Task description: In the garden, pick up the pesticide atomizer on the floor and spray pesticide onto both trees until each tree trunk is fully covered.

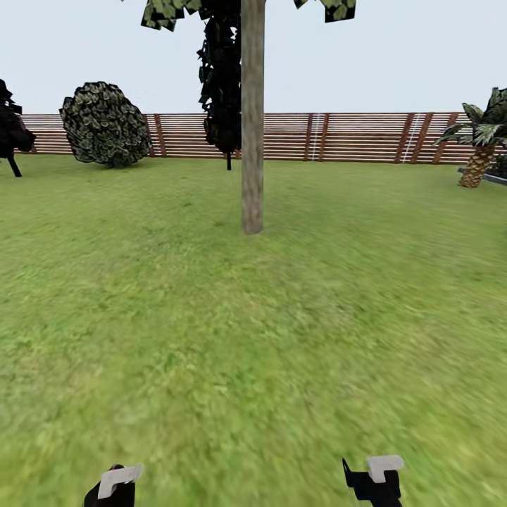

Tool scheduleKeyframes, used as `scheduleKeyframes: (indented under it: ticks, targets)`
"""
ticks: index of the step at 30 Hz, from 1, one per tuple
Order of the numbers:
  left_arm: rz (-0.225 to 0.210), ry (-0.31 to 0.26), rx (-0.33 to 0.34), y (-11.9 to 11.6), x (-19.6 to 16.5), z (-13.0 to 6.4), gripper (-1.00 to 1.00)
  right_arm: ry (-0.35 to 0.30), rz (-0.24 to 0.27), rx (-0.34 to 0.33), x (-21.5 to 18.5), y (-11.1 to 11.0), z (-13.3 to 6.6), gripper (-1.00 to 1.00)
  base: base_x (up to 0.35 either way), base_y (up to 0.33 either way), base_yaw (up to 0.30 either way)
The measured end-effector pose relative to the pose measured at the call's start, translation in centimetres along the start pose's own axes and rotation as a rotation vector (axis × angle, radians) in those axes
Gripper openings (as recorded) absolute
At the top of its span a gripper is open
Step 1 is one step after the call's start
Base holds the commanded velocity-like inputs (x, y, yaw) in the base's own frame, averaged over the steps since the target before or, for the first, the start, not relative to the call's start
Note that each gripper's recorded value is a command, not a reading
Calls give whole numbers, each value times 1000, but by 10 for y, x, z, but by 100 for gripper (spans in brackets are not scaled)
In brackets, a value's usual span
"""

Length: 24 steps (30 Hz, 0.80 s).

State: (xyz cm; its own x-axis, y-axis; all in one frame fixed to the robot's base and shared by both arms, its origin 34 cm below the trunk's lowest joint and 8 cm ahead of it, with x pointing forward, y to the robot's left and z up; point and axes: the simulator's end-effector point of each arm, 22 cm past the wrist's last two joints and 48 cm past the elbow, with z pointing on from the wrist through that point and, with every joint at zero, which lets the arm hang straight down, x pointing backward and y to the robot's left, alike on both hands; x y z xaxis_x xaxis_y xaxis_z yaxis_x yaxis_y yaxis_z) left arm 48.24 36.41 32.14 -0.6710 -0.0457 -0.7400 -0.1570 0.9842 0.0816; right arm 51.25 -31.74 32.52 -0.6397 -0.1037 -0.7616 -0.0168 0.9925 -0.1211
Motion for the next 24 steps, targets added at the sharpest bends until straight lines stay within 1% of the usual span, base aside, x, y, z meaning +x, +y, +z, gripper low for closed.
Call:
scheduleKeyframes:
  ticks: [24]
  targets:
    - [-1,1,1,-1,0,0,-100,1,-1,2,0,-1,0,100,339,0,0]
